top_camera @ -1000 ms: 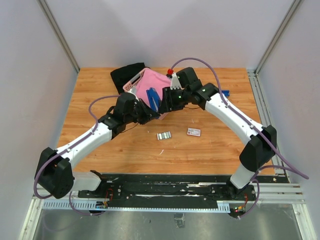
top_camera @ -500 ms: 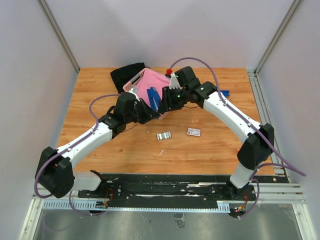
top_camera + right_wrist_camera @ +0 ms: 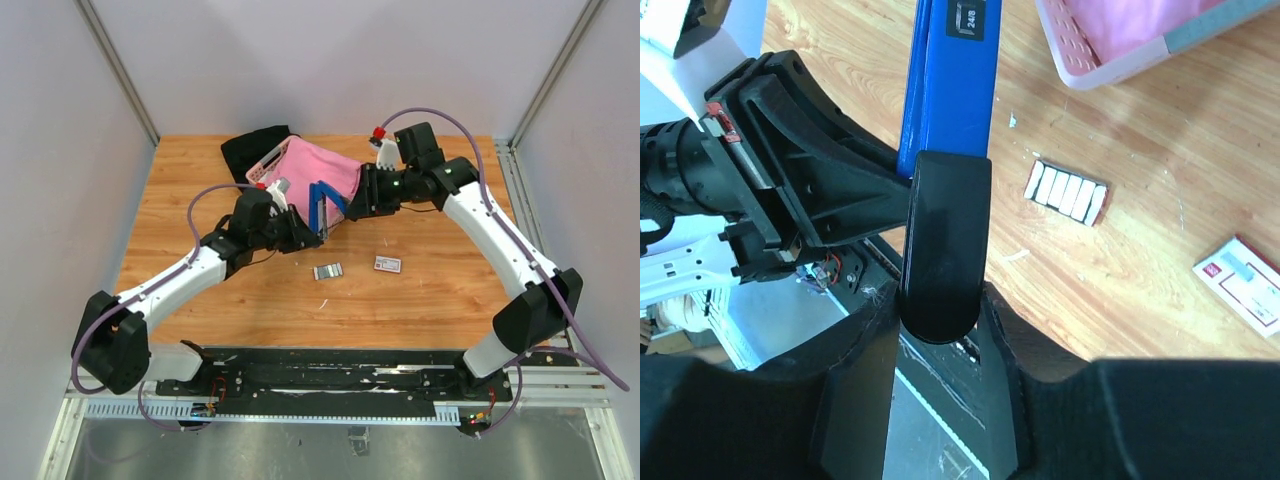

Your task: Load the staples into the stapler

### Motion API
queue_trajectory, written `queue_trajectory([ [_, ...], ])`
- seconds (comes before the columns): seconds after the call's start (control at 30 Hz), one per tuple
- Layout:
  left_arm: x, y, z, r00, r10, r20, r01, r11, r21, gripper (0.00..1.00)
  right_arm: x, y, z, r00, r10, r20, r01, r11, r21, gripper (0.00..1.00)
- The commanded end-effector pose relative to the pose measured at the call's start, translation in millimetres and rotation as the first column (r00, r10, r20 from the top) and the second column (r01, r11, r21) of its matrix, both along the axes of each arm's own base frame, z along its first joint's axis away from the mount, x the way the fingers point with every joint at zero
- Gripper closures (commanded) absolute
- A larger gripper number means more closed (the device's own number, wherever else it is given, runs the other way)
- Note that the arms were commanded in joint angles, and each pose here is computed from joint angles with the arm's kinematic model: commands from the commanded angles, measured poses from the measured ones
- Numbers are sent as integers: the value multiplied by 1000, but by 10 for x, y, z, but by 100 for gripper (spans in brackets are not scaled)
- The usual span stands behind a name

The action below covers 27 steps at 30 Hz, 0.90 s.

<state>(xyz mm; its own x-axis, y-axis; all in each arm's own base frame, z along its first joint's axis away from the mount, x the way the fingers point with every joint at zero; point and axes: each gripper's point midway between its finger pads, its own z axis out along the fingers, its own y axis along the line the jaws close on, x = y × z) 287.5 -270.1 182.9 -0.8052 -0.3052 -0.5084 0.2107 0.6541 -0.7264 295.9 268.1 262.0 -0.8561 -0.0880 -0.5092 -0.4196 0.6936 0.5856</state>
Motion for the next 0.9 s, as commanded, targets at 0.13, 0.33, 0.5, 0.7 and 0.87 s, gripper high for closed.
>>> queue_trajectory([
  [0.13, -343, -70, -241, 963, -266, 40, 264, 963, 50, 100, 86, -524, -15, 993, -117, -16, 116, 991, -61, 97],
  [0.33, -562, -62, -324, 920, -389, 36, 383, 917, 111, 100, 232, -689, -56, 984, -171, -41, 168, 984, -63, 95],
  [0.5, -767, -58, -422, 886, -464, -1, 460, 878, 131, 100, 359, -768, -108, 978, -197, -65, 193, 979, -60, 94],
  [0.7, -985, -54, -527, 847, -530, -43, 531, 836, 139, 100, 491, -939, -243, 970, -224, -93, 218, 974, -70, 91],
  [0.87, -1126, -77, -513, 812, -581, -54, 583, 804, 112, 100, 603, -1033, -413, 971, -213, -113, 204, 975, -83, 87],
])
